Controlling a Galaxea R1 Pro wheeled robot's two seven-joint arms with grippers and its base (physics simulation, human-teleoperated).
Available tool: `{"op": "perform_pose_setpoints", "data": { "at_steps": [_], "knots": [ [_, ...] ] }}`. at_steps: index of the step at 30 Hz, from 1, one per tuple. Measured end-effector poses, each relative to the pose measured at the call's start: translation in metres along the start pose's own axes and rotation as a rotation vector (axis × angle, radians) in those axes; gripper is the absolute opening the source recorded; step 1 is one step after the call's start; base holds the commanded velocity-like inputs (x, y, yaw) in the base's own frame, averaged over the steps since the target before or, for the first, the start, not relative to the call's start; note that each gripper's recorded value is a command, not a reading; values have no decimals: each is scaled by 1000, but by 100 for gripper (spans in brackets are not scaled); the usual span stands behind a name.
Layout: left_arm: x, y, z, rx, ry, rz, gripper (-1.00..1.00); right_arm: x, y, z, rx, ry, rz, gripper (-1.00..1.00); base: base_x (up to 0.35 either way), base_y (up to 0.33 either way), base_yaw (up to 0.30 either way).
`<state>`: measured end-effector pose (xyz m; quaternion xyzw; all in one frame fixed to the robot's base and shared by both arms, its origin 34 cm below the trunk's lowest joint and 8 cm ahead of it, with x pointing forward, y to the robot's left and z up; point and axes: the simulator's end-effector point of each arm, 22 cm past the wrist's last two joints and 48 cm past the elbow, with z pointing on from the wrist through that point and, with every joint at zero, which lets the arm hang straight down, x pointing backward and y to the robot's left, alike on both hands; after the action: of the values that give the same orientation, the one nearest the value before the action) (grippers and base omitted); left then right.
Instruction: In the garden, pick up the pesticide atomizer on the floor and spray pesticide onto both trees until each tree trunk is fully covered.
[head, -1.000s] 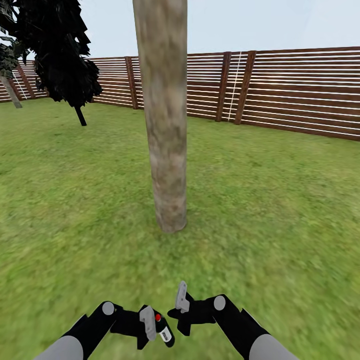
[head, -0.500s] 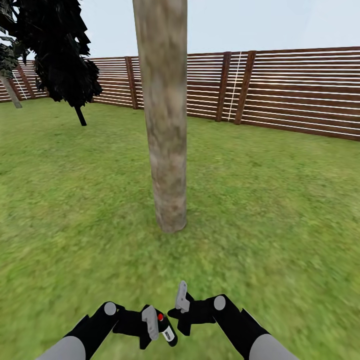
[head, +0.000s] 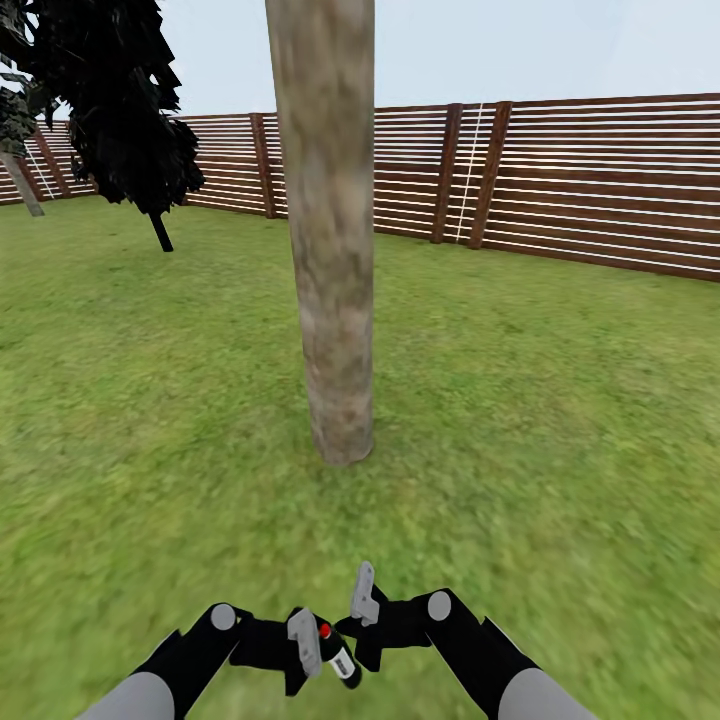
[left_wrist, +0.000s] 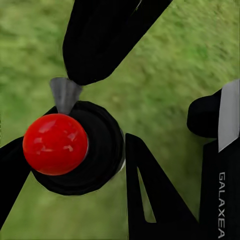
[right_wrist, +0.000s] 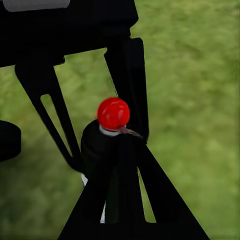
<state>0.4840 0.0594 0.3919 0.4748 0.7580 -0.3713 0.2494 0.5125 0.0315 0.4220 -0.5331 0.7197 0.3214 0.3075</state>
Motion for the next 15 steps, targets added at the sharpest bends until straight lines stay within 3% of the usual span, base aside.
{"op": "perform_pose_setpoints", "data": {
  "at_steps": [15],
  "knots": [
    [-5,-1,0,1,-22,-11,-100,1,0,0,0,2,-1,-100,0,0,0]
  ]
}}
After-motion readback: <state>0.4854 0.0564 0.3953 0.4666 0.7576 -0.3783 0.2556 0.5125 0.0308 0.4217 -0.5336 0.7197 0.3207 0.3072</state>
